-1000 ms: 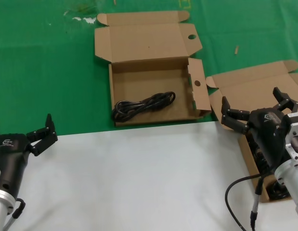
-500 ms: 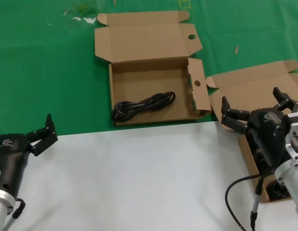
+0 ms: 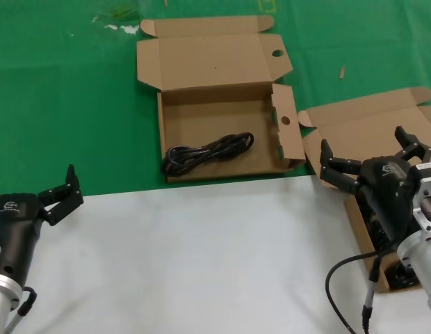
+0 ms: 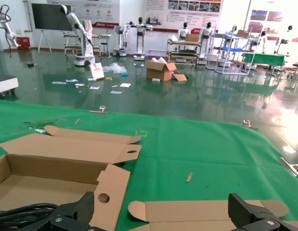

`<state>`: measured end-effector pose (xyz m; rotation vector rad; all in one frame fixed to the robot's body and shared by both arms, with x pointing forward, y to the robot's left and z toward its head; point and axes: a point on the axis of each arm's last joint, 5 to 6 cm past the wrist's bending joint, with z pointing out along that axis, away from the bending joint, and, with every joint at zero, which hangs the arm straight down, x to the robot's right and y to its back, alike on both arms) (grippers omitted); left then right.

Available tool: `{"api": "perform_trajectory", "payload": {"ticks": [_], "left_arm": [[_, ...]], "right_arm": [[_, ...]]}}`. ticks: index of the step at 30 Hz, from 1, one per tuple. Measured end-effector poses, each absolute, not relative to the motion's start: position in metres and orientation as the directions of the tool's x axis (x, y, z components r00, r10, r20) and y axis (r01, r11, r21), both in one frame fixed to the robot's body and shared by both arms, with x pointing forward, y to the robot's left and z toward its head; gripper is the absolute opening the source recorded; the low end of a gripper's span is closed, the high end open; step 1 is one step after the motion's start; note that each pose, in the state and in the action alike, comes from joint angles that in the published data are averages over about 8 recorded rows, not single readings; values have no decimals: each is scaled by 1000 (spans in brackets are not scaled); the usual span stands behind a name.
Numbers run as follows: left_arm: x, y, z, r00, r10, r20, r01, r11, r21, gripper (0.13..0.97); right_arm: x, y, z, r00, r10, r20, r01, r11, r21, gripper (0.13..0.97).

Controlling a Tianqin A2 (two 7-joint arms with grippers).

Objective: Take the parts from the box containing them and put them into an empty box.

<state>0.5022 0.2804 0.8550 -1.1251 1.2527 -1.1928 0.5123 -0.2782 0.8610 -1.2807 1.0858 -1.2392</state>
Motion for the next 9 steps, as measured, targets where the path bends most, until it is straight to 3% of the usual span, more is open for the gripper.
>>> {"api": "perform_trajectory", "payload": {"ticks": [9], "left_arm": [[502,280,855,-35,-997,-71,22,70,-997,966]], "right_arm": [[512,-278,861,69,-993,92,40,-89,-995,966]]}}
